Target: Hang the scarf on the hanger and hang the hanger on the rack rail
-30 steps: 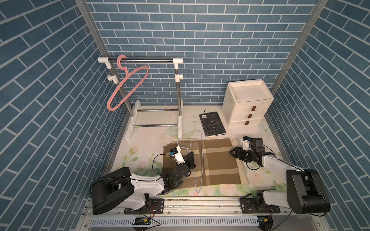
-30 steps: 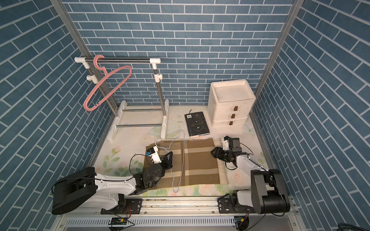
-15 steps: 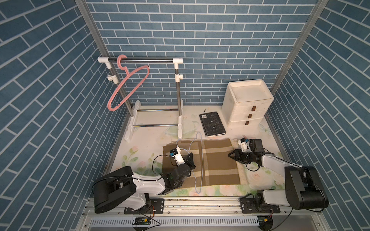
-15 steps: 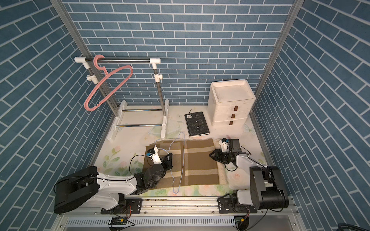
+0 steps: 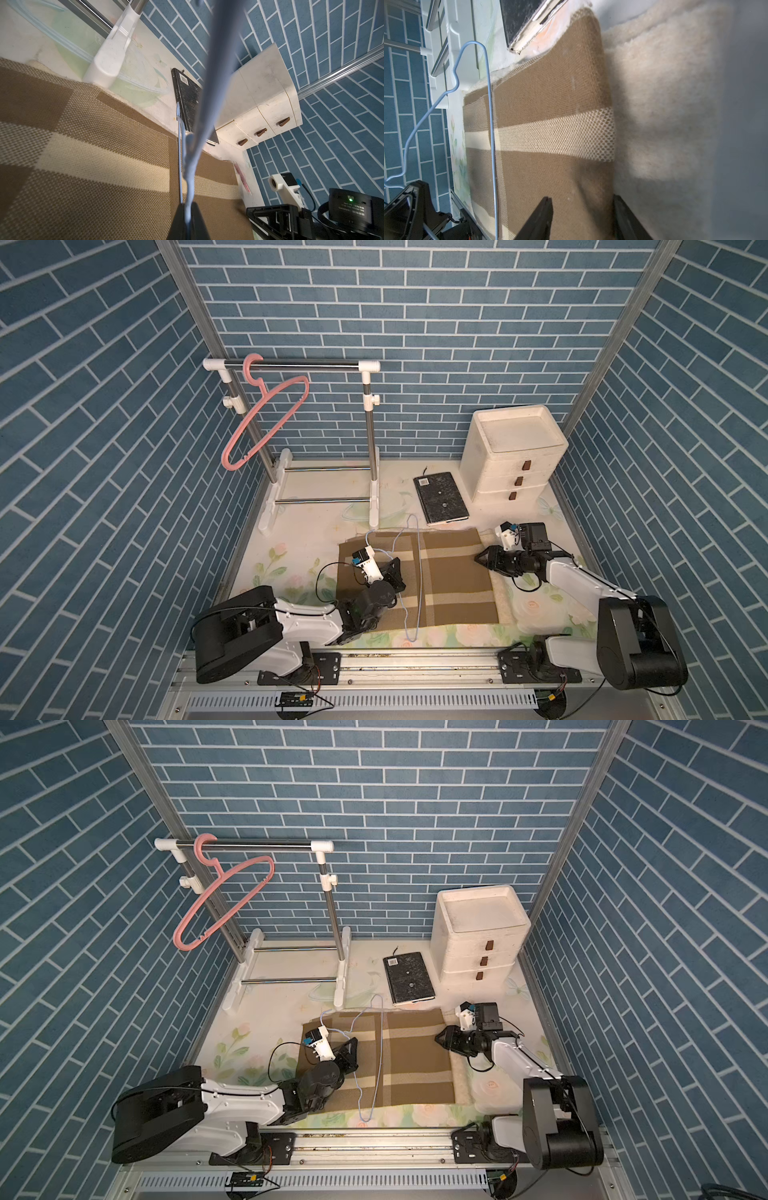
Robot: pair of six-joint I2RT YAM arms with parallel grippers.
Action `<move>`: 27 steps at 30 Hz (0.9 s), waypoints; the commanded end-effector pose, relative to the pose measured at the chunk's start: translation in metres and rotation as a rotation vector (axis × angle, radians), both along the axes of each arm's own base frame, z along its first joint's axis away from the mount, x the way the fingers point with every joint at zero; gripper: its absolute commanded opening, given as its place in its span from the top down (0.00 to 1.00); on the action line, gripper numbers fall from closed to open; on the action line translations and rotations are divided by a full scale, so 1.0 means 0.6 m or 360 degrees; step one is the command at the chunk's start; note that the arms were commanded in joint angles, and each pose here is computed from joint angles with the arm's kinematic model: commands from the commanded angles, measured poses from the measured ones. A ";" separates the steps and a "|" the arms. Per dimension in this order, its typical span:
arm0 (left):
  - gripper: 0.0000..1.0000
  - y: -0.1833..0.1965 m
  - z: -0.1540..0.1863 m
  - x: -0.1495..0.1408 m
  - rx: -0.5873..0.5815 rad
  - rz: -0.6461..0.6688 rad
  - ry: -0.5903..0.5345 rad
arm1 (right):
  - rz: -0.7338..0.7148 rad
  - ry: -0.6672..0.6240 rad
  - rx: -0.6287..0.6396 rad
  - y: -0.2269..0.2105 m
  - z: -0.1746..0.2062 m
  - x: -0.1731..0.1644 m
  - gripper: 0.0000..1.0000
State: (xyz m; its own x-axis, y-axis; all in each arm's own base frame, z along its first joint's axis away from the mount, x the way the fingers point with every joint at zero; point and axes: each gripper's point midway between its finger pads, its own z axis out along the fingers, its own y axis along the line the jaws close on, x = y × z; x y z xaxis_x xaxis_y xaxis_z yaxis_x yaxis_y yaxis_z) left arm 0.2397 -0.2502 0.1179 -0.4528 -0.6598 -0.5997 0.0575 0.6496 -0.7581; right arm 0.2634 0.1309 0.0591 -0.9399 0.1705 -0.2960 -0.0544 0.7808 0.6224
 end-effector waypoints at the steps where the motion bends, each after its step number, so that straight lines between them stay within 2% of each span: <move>1: 1.00 0.010 -0.010 -0.004 0.0040 0.0018 0.0005 | 0.0076 0.0042 -0.0020 0.007 -0.011 -0.016 0.49; 8: 1.00 0.010 -0.009 -0.004 0.0036 0.0020 0.0004 | 0.0130 0.0149 -0.0006 0.025 -0.035 -0.038 0.52; 13: 1.00 0.009 -0.010 -0.004 0.0036 0.0017 0.0005 | 0.0180 0.0078 0.0138 0.060 0.008 -0.032 0.64; 17: 1.00 0.010 -0.010 -0.005 0.0034 0.0017 0.0004 | 0.0211 0.0056 0.0196 0.080 0.029 -0.034 0.66; 21: 1.00 0.011 -0.009 -0.004 0.0031 0.0019 0.0002 | 0.0211 0.0120 0.0118 0.076 -0.002 -0.050 0.60; 25: 1.00 0.011 -0.010 -0.005 0.0032 0.0019 0.0002 | 0.0191 0.0166 -0.0069 0.049 -0.036 -0.058 0.59; 27: 1.00 0.011 -0.009 -0.004 0.0032 0.0022 0.0002 | 0.0198 0.0182 -0.0161 0.035 -0.045 -0.063 0.62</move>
State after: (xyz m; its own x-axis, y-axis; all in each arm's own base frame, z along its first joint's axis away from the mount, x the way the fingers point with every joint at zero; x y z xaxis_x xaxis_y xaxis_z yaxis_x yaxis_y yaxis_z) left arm 0.2392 -0.2480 0.1156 -0.4516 -0.6588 -0.6017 0.0528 0.6534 -0.7551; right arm 0.2383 0.1657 0.0498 -0.9705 0.0664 -0.2320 -0.0976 0.7711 0.6292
